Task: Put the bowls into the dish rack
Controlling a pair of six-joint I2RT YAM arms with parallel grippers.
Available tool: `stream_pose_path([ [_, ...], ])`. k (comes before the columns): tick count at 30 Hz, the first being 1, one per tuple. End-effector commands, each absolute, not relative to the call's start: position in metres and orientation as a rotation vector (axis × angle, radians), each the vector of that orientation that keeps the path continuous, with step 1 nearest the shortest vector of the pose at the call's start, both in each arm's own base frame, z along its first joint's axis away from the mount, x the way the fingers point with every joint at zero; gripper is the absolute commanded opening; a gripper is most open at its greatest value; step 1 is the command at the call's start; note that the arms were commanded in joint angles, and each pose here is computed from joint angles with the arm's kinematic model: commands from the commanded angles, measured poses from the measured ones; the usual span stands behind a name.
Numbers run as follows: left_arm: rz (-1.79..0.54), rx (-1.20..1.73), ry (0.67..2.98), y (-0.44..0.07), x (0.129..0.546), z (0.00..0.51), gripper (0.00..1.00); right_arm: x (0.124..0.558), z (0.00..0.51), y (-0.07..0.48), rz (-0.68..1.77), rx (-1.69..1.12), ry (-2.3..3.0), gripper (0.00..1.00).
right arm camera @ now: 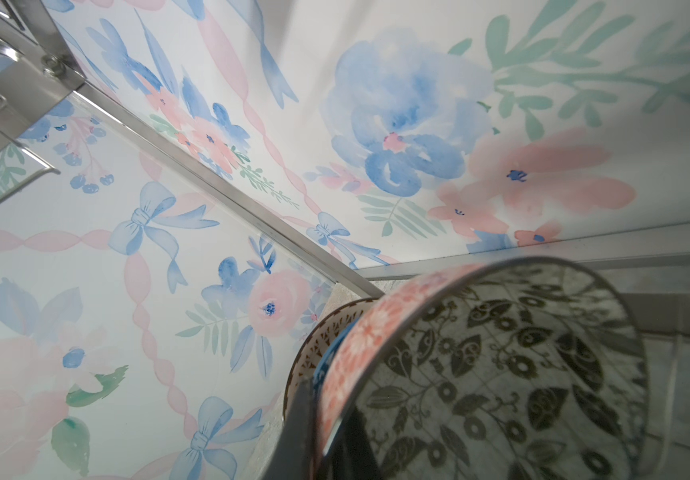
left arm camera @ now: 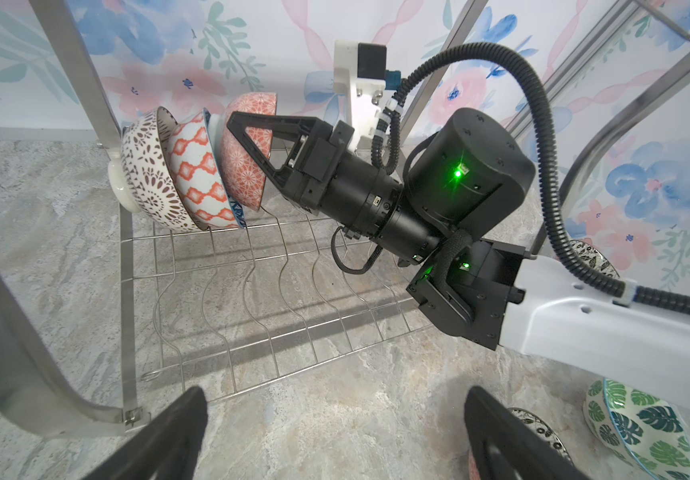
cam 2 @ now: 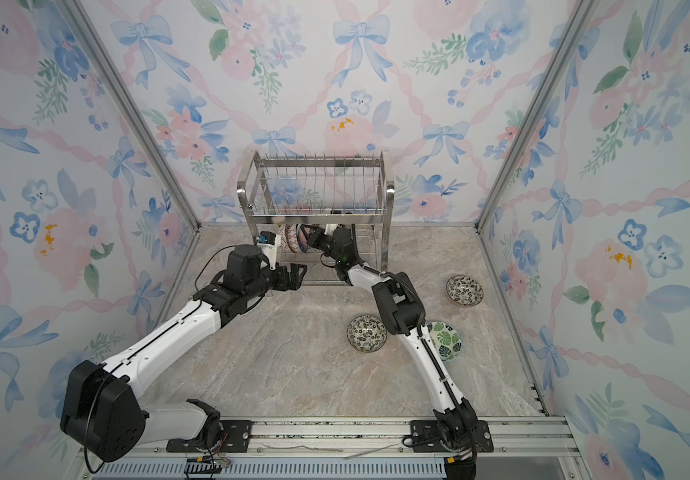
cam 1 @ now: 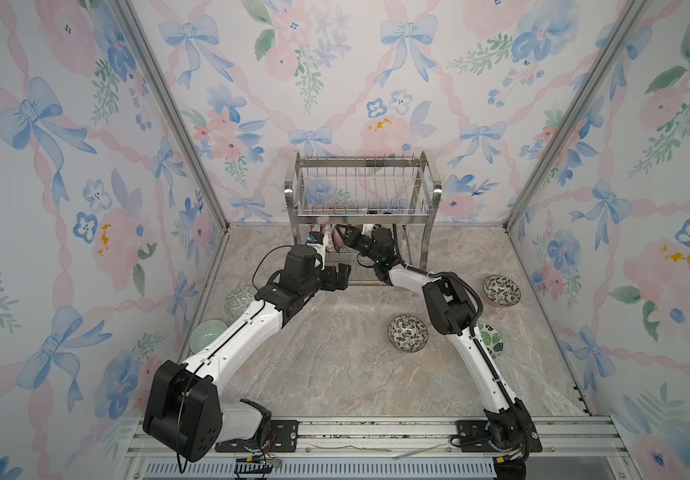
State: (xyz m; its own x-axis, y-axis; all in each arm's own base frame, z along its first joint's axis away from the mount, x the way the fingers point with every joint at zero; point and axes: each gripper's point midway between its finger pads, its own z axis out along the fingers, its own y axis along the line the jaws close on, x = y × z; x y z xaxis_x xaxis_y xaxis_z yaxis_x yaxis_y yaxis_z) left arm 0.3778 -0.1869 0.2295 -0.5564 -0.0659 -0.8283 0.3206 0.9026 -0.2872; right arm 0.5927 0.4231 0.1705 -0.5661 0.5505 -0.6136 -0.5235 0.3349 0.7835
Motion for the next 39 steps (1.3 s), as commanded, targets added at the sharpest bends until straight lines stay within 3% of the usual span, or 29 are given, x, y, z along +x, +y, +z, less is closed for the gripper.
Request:
stream_pose_path([
  [1, -0.496, 0.200, 2.117, -0.185, 0.379, 0.220, 0.98, 0.593, 0.187, 0.423, 1.461, 0.001, 1.578, 0.00],
  [39, -0.492, 0.188, 2.120, -0.181, 0.381, 0.219, 0.98, 0.595, 0.176, 0.416, 1.487, -0.005, 1.637, 0.04],
])
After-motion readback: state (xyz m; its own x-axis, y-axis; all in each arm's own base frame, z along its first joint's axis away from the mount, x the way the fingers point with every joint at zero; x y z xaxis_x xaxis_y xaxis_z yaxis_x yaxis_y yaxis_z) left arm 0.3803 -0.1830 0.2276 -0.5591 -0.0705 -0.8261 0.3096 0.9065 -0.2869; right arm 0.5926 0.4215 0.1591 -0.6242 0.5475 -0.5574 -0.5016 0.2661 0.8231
